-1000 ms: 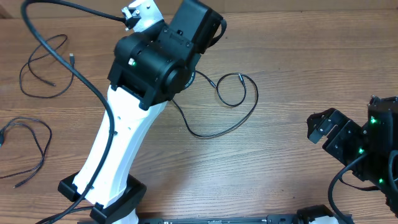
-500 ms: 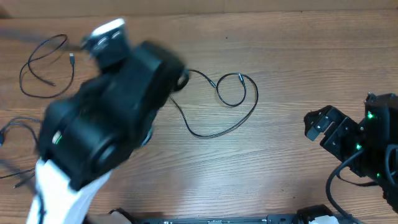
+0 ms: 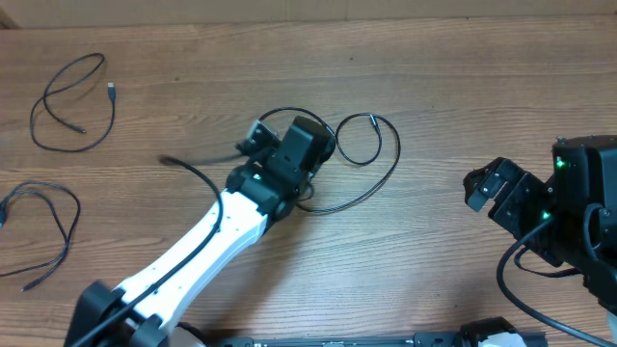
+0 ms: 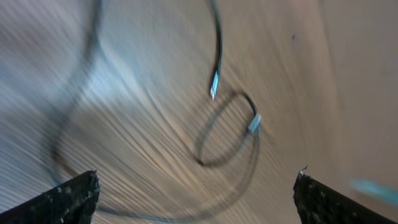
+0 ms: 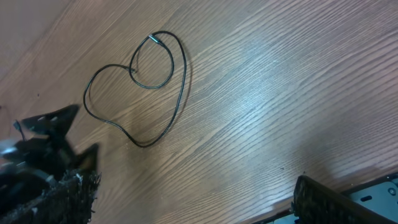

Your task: Untangle cables

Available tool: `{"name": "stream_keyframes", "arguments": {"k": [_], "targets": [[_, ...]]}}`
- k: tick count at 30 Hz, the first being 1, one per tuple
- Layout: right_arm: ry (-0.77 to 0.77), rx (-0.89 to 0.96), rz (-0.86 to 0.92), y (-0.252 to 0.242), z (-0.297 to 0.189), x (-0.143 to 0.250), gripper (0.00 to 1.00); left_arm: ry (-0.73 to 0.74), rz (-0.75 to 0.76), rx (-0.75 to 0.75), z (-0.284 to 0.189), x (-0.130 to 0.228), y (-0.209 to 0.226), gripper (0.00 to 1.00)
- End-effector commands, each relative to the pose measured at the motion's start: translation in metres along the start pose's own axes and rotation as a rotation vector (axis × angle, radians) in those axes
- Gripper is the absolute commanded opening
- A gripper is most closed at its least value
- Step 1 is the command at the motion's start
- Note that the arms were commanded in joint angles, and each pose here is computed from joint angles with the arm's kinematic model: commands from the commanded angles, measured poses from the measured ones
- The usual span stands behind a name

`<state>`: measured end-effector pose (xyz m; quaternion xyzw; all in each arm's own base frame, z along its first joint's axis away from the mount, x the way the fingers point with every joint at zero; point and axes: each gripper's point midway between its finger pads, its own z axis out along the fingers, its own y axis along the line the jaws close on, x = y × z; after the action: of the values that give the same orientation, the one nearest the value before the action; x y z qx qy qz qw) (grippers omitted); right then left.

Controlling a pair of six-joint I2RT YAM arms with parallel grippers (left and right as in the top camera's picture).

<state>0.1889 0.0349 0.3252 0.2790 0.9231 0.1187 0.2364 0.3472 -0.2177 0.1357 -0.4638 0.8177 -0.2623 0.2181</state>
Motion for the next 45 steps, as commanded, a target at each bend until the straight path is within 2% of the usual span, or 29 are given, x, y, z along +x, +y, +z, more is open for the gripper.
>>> {"name": "stream_keyframes", "arguments": {"k": [1,8,14,19,26,27,28,30,33,35,36,37,38,40,45], "targets": [[-0.007,-0.007,0.000,0.002,0.000,-0.001,1.00,0.222,-0.368,-0.086,0.031,0.049,0.016,1.00],[0.016,0.015,0.002,0.005,0.009,-0.004,1.00,0.300,-0.401,-0.017,0.077,0.088,0.004,0.99],[0.086,0.035,0.003,0.013,0.026,-0.003,1.00,0.329,-0.418,0.060,0.098,0.104,-0.008,0.99],[0.145,0.052,0.004,0.019,0.040,-0.002,1.00,0.362,-0.406,0.024,0.110,0.117,0.005,0.99],[0.165,0.053,0.005,0.020,0.042,0.000,1.00,0.269,-0.368,-0.020,0.125,0.105,0.026,1.00],[0.166,0.054,0.005,0.019,0.042,0.001,1.00,0.236,-0.323,-0.025,0.126,0.100,0.030,0.92],[0.167,0.055,0.005,0.019,0.042,0.001,1.00,0.180,-0.230,-0.013,0.128,0.090,0.031,0.77],[0.168,0.056,0.005,0.019,0.042,0.001,1.00,0.113,-0.122,0.009,0.130,0.077,0.030,0.70],[0.169,0.056,0.005,0.019,0.042,0.001,1.00,0.057,0.004,0.021,0.133,0.058,0.027,0.68],[0.168,0.056,0.005,0.019,0.042,0.001,1.00,0.025,0.159,0.028,0.136,0.040,0.023,0.67],[0.168,0.056,0.005,0.019,0.042,0.001,1.00,0.008,0.255,0.034,0.137,0.030,0.019,0.76],[0.168,0.055,0.005,0.019,0.042,0.001,1.00,0.002,0.290,0.039,0.137,0.026,0.017,0.81],[0.166,0.053,0.005,0.020,0.042,0.001,1.00,-0.018,0.403,0.064,0.138,0.016,0.010,0.89],[0.163,0.050,0.006,0.020,0.042,0.000,1.00,-0.026,0.559,0.098,0.138,0.013,0.001,0.88],[0.165,0.051,0.006,0.020,0.042,0.000,1.00,0.055,0.720,0.149,0.135,0.044,-0.002,0.81]]}}
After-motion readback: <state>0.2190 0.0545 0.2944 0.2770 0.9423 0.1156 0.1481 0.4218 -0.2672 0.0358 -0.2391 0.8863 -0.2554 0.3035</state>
